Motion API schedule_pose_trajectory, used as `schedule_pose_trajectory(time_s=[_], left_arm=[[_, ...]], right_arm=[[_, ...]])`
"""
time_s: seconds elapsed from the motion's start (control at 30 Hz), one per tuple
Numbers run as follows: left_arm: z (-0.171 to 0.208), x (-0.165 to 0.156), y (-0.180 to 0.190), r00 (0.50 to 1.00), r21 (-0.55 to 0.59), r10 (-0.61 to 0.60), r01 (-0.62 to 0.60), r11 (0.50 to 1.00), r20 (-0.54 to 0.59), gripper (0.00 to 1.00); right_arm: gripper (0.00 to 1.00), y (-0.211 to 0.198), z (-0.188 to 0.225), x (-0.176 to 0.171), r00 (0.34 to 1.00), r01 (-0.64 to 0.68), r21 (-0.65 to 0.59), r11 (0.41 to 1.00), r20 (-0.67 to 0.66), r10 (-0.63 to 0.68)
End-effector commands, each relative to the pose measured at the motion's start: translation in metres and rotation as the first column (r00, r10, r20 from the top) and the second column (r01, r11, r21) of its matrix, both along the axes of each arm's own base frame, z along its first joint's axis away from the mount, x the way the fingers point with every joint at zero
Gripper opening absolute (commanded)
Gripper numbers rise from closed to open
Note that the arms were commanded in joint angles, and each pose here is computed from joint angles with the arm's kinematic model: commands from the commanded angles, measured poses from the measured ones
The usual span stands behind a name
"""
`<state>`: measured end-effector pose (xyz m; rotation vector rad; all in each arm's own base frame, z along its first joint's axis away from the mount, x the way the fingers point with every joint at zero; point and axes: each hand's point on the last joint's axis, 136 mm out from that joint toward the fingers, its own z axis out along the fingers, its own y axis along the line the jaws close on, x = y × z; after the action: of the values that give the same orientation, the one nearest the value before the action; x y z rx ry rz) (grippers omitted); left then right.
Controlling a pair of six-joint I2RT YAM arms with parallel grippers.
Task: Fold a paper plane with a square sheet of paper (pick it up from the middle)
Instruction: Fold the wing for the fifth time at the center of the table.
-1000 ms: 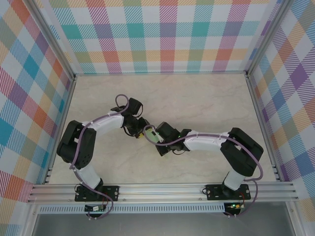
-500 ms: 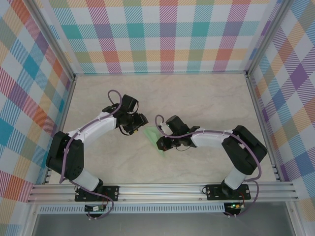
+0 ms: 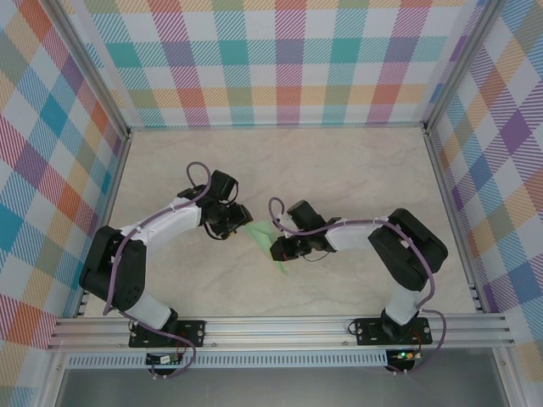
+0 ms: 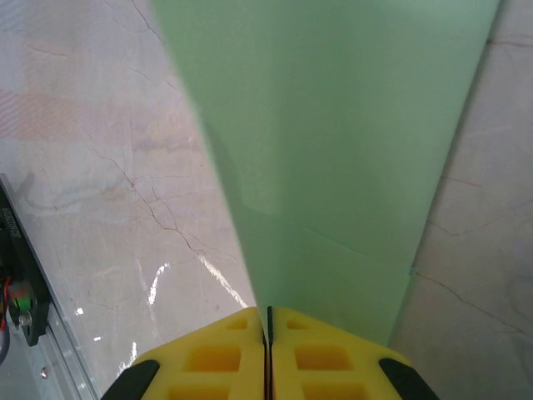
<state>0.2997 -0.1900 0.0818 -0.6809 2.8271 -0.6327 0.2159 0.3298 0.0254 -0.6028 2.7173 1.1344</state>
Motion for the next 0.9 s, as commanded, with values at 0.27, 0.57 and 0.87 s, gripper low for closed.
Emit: schedule_pose_trajectory(time_s=[0.27,0.57,0.87], left_arm=[[-0.002,-0.003,0.003,1.0,-0.032,-0.004,0.004,0.999,0.015,0.48],[-0.003,-0.006,-0.004,0.998,-0.084,-0.032,0.036,0.996,0.051,0.46],[-0.006,-0.01,-0.006,0.996,-0.105,-0.052,0.059,0.993,0.073,0.45]], right_arm=[[0.08,0.001,0.007,0.001,0.993,0.013,0.115,0.993,-0.117,0.001],[0.09,0.003,0.022,0.007,0.979,0.009,0.222,0.975,-0.2,0.037],[0.05,0.004,0.015,0.014,0.958,0.058,0.263,0.963,-0.285,0.02]])
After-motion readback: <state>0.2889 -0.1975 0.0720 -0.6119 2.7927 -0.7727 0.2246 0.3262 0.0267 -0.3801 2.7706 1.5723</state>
